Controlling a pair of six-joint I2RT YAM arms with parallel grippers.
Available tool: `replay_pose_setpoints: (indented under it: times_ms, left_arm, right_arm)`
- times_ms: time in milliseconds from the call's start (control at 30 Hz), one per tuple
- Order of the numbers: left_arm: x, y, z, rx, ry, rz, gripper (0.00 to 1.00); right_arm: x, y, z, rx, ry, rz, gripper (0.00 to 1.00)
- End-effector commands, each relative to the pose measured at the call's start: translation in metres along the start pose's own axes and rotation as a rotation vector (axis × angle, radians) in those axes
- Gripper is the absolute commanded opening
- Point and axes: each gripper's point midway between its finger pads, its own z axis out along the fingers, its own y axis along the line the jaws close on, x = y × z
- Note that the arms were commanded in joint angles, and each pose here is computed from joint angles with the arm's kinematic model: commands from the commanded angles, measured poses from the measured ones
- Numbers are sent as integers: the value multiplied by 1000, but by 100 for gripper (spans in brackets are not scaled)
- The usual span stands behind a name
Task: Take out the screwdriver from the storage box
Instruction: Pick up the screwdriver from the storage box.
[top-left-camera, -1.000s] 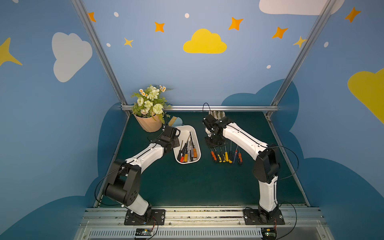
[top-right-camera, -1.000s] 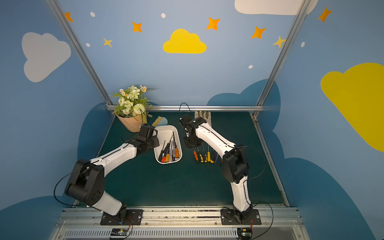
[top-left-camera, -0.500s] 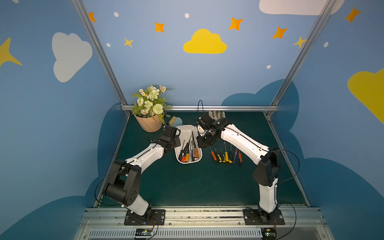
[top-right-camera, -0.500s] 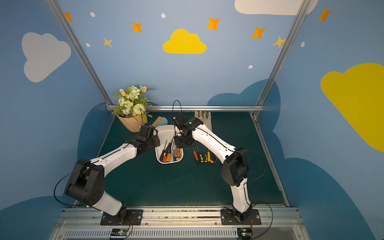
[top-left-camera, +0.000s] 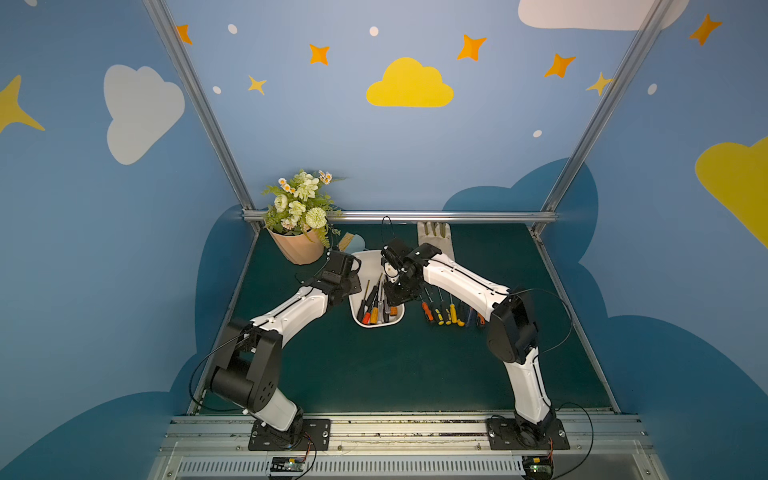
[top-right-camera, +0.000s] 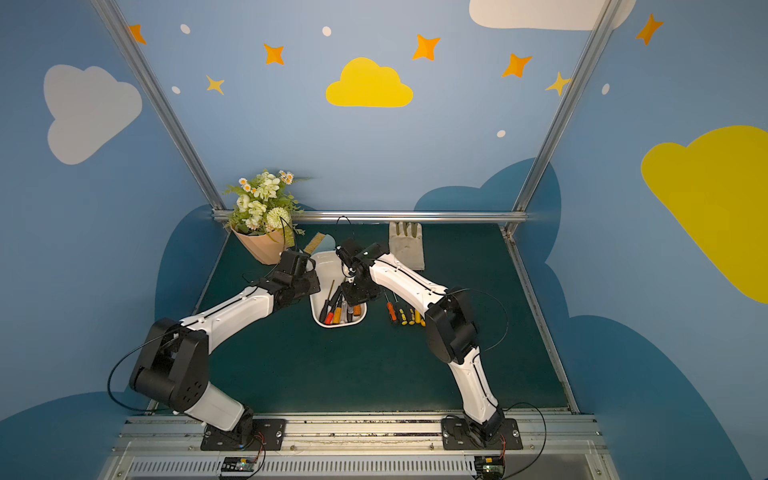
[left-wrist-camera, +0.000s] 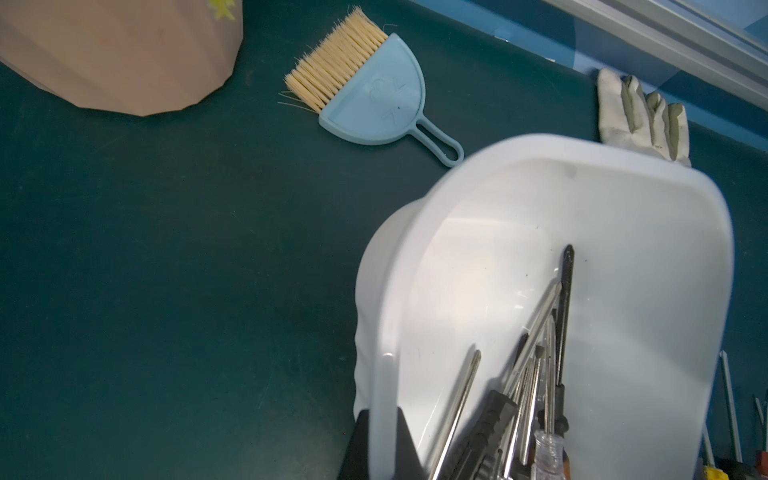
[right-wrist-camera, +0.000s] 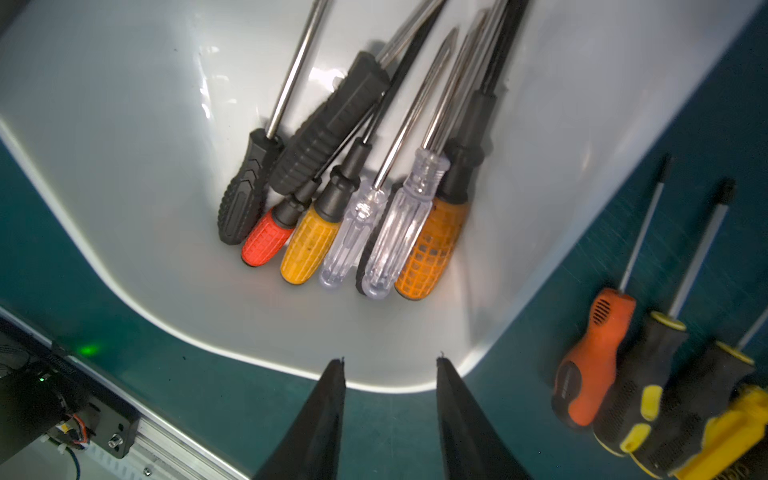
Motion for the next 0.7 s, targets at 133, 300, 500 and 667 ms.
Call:
replay_pose_setpoints:
  times_ms: [133, 300, 500, 667]
  left_arm:
    - [-24, -19, -8, 74, -61, -38, 2]
    - [-22, -19, -7, 70, -58, -34, 2]
    - [-21, -20, -6, 72, -53, -32, 2]
    - [-21, -20, -6, 71, -53, -33, 2]
  right_arm:
    - [-9, 5, 27, -13, 21, 15, 39]
    - [-7, 3, 42, -14, 52, 34, 39]
    - [-3, 5, 61, -37, 83, 45, 39]
    - [2, 9, 73, -66, 121, 55, 24]
